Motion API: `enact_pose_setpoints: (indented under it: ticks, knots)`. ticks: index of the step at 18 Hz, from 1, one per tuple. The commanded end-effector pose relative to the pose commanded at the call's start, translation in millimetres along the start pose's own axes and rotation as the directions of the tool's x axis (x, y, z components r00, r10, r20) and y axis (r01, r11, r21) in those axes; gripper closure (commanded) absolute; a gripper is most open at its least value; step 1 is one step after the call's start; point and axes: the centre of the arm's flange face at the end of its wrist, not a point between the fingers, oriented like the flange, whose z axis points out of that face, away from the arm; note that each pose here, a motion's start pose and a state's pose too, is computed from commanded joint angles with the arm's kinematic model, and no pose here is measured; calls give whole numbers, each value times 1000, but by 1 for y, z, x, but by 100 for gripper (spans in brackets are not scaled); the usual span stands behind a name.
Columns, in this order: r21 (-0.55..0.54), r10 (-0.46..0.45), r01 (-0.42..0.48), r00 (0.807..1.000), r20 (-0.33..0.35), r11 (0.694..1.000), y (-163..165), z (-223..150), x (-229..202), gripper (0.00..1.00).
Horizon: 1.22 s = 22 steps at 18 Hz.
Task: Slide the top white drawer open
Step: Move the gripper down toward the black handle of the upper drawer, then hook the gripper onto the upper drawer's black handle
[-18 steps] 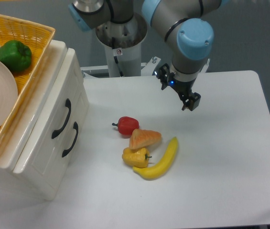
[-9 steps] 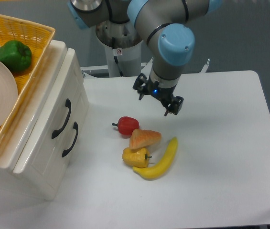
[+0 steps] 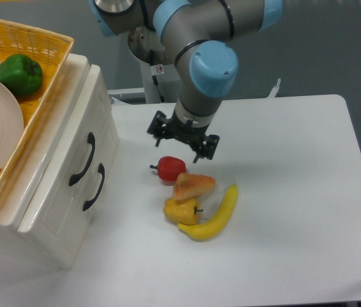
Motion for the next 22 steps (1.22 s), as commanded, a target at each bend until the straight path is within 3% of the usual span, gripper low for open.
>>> enact_pose_setpoints:
  ticks: [3,11,22]
  knots:
    - [25,-4,4,1000,-28,1000,-8,-3,14,0]
    - [43,-122,127,988,-95,991,-19,0,27,0]
    - [65,-109,122,980,-168,990,-27,4,45,0]
